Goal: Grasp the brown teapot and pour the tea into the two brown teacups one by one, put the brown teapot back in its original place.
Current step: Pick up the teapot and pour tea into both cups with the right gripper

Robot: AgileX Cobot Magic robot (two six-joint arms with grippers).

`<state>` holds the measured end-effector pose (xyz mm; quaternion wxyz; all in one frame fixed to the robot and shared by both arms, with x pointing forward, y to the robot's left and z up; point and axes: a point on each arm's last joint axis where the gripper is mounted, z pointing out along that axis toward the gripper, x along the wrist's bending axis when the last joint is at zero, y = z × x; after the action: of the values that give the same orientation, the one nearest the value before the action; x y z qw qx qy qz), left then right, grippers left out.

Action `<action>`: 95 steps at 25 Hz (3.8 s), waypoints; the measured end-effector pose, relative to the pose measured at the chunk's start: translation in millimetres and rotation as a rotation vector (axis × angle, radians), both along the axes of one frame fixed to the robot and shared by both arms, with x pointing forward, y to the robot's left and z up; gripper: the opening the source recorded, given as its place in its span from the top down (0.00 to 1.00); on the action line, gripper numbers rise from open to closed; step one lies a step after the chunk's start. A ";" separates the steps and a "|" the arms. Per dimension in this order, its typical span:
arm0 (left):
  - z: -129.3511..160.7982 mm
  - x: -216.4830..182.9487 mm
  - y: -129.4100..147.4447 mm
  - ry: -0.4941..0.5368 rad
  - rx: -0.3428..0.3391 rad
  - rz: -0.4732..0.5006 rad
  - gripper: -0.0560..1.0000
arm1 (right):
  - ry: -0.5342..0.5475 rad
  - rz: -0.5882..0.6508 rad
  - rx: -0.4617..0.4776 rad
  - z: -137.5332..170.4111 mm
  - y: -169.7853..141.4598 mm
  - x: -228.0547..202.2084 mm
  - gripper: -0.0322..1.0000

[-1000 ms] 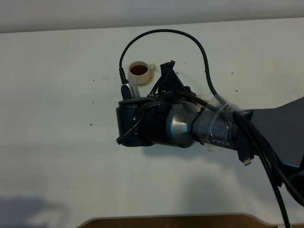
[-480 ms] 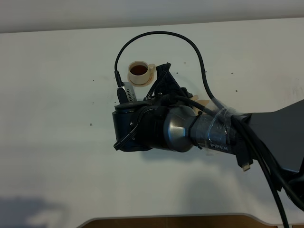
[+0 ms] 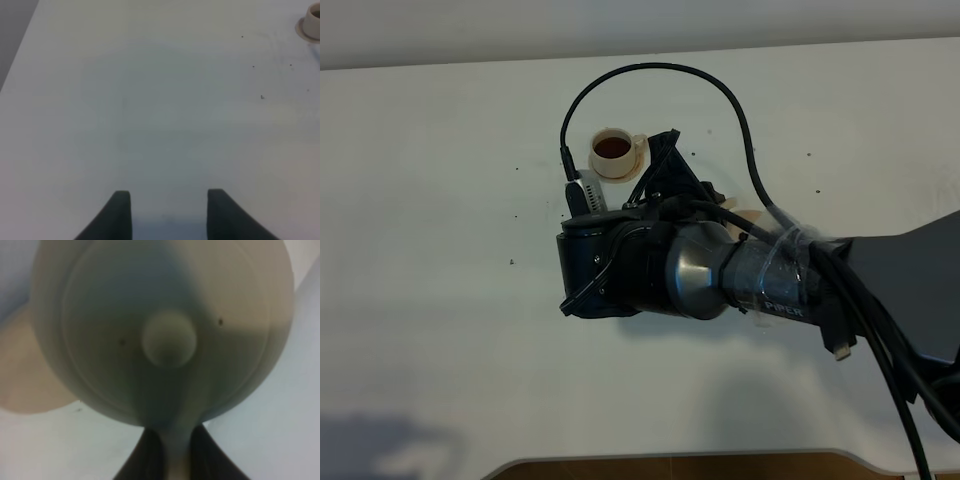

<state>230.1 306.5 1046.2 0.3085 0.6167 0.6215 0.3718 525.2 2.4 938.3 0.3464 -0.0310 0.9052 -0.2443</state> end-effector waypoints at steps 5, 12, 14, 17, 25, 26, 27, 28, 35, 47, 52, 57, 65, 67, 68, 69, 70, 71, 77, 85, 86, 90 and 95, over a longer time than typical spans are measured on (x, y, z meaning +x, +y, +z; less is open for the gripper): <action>0.0 0.0 0.0 0.000 0.000 0.000 0.60 | -0.005 0.001 0.005 2.7 -0.2 0.0 0.85; 0.0 0.0 0.0 0.000 0.000 0.000 0.60 | 0.006 -0.004 0.002 0.5 -1.9 -1.7 0.85; 0.0 0.0 0.0 0.000 0.000 0.000 0.60 | 0.009 -0.008 0.008 1.2 -2.6 -1.4 0.85; 0.0 0.0 0.0 0.000 0.000 0.000 0.60 | 0.008 -0.014 0.012 2.8 -3.8 -0.6 0.85; 0.0 0.0 0.0 0.000 0.000 0.000 0.60 | 0.011 -0.034 0.015 2.5 -8.7 4.3 0.85; 0.0 0.0 0.0 0.000 0.000 0.000 0.60 | 0.011 -0.038 0.015 2.5 -9.8 5.4 0.85; 0.0 0.0 0.0 0.000 0.000 0.000 0.60 | 0.011 -0.040 0.015 2.5 -10.8 6.4 0.85; 0.0 0.0 0.0 0.000 0.000 0.000 0.60 | 0.010 -0.040 0.013 2.6 -11.2 6.9 0.85; 0.0 0.0 0.0 0.000 0.001 -0.001 0.60 | 0.019 -0.017 -0.013 2.5 -11.6 7.7 0.85; 0.0 0.0 0.0 0.000 0.000 0.000 0.60 | 0.019 0.025 -0.053 4.0 -11.5 9.4 0.85; 0.0 0.0 0.0 0.000 0.000 0.000 0.60 | 0.025 0.034 -0.062 4.1 -11.5 9.4 0.85; 0.0 0.0 0.0 0.000 0.000 0.000 0.60 | 0.026 0.048 -0.089 -2.7 -10.1 10.3 0.85; 0.0 0.0 0.0 0.000 0.000 0.000 0.60 | 0.008 0.081 -0.109 -1.4 -6.4 8.8 0.85; 0.0 0.0 0.0 0.000 0.000 0.000 0.60 | 0.009 0.091 -0.120 -1.1 -6.3 9.1 0.85; 0.0 0.0 0.0 0.000 0.000 0.000 0.60 | 0.010 0.094 -0.123 -1.0 -6.3 9.1 0.85; 0.0 0.0 0.0 0.000 0.000 0.000 0.60 | 0.011 0.097 -0.126 -1.0 -6.3 9.2 0.85; 0.0 0.0 0.0 0.000 0.000 0.000 0.60 | 0.010 0.101 -0.130 -0.7 -6.3 9.4 0.85; 0.0 0.0 0.0 0.000 0.000 0.000 0.60 | 0.009 0.108 -0.139 -0.3 -6.1 9.5 0.85; 0.0 0.0 0.0 0.000 0.000 0.000 0.60 | -0.014 0.143 -0.164 2.0 -2.9 9.1 0.85; 0.0 0.0 0.0 0.000 0.000 0.000 0.60 | -0.032 0.163 -0.186 3.9 -2.6 10.8 0.85; 0.0 0.0 0.0 0.000 0.000 0.000 0.60 | -0.031 0.165 -0.188 3.9 -2.6 10.8 0.85; 0.0 0.0 0.0 0.000 0.000 0.000 0.60 | -0.034 0.174 -0.198 4.5 -2.5 11.3 0.85; 0.0 0.0 0.0 0.000 0.000 0.000 0.60 | -0.037 0.187 -0.209 5.1 -1.5 11.0 0.85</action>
<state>230.1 306.5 1046.2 0.3085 0.6168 0.6215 0.3718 536.2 0.8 943.4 0.3793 -0.1466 0.8614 -0.3045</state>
